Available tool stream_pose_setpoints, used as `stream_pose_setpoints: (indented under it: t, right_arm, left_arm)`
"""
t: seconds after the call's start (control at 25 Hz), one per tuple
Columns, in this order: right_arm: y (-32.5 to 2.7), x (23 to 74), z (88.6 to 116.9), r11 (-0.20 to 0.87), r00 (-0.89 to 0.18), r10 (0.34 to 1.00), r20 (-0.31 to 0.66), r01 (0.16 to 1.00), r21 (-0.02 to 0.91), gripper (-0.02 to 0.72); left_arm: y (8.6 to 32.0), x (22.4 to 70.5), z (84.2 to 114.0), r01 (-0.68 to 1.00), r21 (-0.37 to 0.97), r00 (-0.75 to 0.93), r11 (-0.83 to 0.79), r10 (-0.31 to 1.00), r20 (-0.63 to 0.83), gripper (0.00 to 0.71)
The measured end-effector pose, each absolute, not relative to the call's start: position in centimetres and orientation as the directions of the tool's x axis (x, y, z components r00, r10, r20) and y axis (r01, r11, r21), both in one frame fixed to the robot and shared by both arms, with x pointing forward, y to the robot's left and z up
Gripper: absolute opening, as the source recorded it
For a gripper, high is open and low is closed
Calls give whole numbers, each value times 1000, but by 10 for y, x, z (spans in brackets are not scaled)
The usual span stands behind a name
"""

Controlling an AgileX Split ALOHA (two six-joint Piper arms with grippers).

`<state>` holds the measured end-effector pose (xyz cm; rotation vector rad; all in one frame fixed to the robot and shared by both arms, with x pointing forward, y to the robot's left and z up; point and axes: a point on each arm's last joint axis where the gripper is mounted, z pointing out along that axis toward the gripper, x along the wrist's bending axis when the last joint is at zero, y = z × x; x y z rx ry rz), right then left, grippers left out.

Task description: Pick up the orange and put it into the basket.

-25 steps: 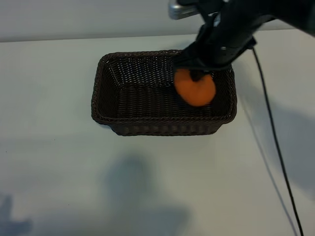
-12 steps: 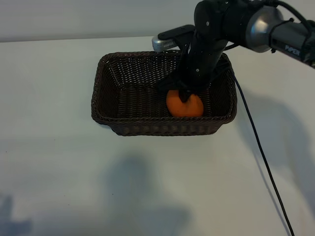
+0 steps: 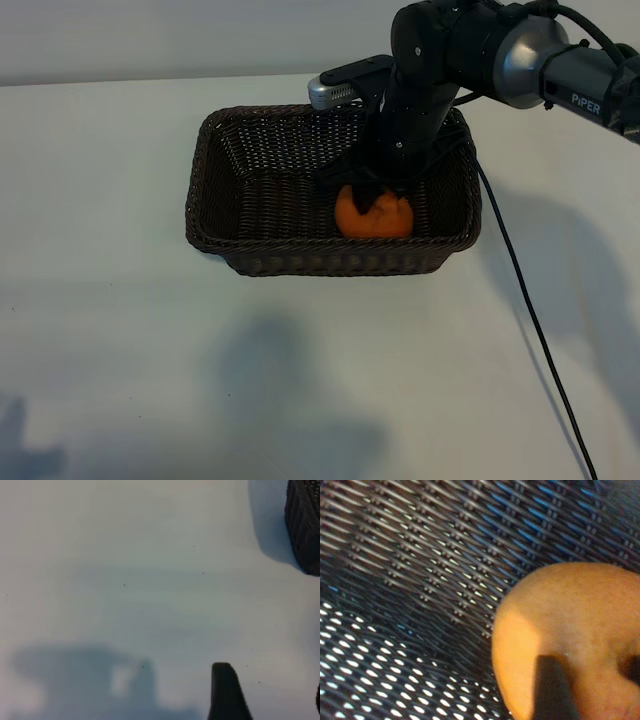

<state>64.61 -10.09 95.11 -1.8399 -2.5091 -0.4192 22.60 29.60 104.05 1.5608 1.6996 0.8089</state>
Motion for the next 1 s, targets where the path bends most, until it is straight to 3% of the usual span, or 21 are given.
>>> stream_pose_setpoints:
  t: [0.12, 0.24, 0.56, 0.8, 1.0]
  right_arm:
    - [-99, 645, 954, 284, -319, 934, 159, 936, 210, 601]
    - [-95, 645, 970, 284, -325, 931, 164, 930, 233, 657]
    - [-93, 648, 1051, 276, -344, 925, 164, 902, 332, 617]
    - [-107, 654, 1060, 234, -284, 953, 101, 909, 345, 602]
    - [-181, 680, 1059, 109, -128, 991, 35, 933, 343, 601]
  left_arm:
    - [296, 226, 1040, 572, 816, -46, 86, 996, -73, 438]
    - [296, 226, 1040, 572, 816, -44, 85, 996, -73, 438]
    - [296, 226, 1040, 573, 816, -36, 80, 997, -73, 438]
    - [296, 226, 1040, 573, 816, -36, 80, 997, -73, 438]
    - [296, 226, 1040, 573, 816, -36, 80, 997, -73, 438]
